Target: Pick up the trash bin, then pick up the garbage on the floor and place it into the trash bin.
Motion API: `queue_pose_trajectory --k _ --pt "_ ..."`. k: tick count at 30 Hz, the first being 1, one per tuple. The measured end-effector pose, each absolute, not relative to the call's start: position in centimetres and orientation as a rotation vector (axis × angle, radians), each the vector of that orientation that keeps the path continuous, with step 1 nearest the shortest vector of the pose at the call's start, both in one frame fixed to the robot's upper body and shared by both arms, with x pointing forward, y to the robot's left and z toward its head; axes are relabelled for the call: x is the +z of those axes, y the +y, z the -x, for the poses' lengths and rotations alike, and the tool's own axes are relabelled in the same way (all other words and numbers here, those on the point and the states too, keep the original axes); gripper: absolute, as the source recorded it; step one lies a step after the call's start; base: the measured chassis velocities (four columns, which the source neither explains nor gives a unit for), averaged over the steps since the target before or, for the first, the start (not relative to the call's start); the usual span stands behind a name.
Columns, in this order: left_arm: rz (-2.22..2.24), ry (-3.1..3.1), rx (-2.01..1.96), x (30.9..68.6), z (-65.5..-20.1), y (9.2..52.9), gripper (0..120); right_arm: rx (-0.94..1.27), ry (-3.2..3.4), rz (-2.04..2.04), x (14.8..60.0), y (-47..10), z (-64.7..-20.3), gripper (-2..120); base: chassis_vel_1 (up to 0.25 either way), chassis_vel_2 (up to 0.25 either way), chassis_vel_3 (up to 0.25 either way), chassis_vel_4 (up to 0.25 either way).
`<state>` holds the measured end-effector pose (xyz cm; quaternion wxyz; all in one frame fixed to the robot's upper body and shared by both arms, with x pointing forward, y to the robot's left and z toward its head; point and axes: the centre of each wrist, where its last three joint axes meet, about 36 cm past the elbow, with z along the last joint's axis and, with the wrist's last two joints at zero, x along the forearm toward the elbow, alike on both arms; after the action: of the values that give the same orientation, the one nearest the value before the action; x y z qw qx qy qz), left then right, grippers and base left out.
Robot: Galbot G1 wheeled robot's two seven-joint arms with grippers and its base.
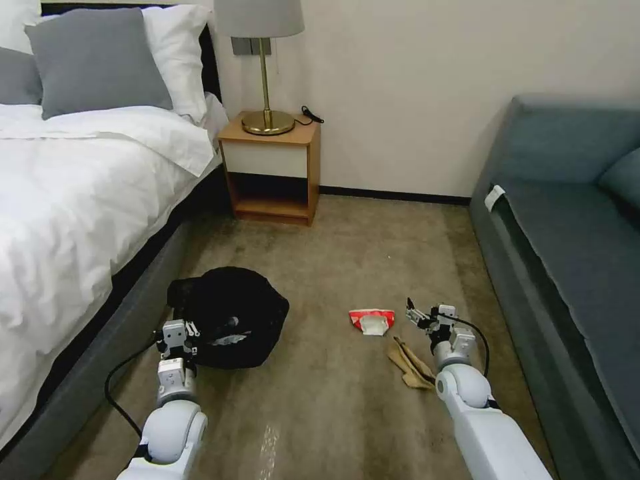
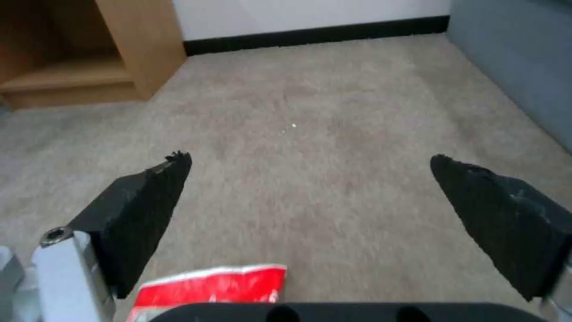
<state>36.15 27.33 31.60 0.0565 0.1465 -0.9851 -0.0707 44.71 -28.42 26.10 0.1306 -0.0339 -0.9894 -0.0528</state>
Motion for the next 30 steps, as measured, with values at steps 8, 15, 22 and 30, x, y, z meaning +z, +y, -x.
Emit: queue_pose_trajectory --k 8,15,22,30 --pt "-0.439 -2.991 -0.206 31.5 -36.4 27.5 3 -0.133 -2.879 0.099 25.7 -28.3 -44.6 100 -0.173 0.164 0.167 -0.179" --pt "-0.421 -3.006 -0.186 31.7 -35.9 27.3 3 -0.112 -2.88 0.098 25.3 -28.3 -44.2 100 -0.171 0.174 0.161 -0.167" --pt "-0.405 -3.016 -0.17 31.4 -35.5 27.3 3 -0.096 -2.874 0.096 25.1 -28.6 -44.1 100 -0.072 0.049 0.074 -0.049" --pt "-0.398 -3.021 -0.157 31.3 -35.4 27.7 3 -0.02 -2.823 0.047 25.0 -28.8 -45.1 100 0.0 0.0 0.0 0.0"
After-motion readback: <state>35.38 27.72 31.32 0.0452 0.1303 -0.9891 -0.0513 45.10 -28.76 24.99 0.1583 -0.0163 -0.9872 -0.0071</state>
